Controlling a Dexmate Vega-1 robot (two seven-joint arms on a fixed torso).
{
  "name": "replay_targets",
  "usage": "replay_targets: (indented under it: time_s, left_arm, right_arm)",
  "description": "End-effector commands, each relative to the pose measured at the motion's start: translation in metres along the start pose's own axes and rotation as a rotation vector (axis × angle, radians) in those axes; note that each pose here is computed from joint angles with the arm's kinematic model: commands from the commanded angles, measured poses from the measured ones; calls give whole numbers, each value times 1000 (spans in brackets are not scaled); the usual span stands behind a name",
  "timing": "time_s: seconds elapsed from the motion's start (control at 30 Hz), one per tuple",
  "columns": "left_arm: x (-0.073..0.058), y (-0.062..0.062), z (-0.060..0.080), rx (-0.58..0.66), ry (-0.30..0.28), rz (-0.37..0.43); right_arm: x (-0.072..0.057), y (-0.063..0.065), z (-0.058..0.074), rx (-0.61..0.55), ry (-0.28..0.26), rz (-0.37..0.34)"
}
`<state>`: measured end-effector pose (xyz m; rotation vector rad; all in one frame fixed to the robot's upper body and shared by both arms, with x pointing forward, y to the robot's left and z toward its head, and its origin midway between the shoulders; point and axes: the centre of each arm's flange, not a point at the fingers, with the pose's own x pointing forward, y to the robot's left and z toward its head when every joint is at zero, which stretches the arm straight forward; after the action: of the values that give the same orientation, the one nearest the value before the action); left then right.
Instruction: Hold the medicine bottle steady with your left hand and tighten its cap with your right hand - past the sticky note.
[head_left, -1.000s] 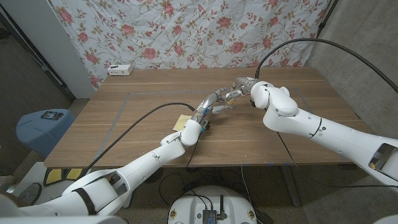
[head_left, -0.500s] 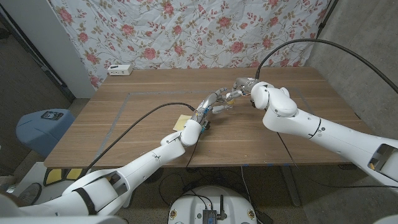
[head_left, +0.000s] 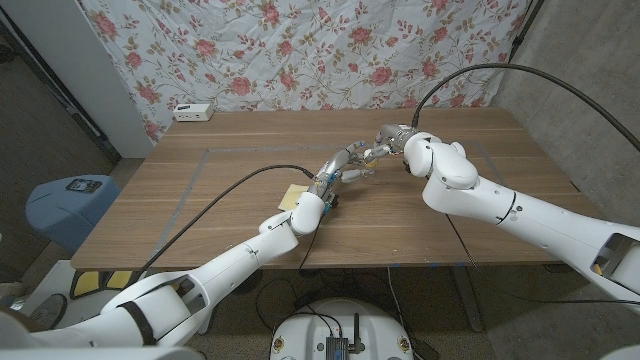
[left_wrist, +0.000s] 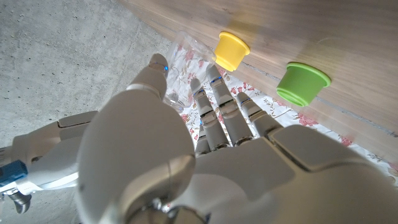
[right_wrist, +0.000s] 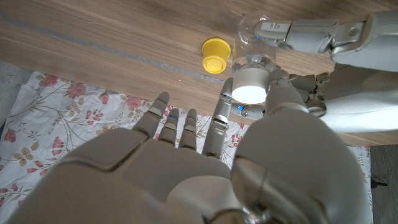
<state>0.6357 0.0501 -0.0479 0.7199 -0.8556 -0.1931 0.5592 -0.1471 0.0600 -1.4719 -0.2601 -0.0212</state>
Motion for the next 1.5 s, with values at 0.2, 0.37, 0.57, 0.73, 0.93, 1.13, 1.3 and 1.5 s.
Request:
replay_targets:
  time_s: [0.2,0.37,0.57,0.73,0.93,1.13,1.3,1.5]
  left_arm:
    - [1,-1,-2,-2,6,-1]
    - [2,0,-2,0,4,1]
    - [3,0,-3,-2,4,-1]
    - [5,0,-3,-3,4,-4]
    - [7,1,-4,-4,3,-4]
    - [8,1,-5,-4,4,-3]
    - [9,0,-5,-6,7,-6]
    - [11,0,-6,-5,7,-7]
  right_arm:
    - [4,0,2,18,-9,4]
    - [6,1,1,24,1,12]
    - [8,2,2,25,7,14]
    - [9,2,3,26,16,10]
    - [11,2,5,23,25,16]
    - [14,2,6,19,38,20]
    - [15,2,6,9,55,17]
    - [16,2,6,-13,82,-5]
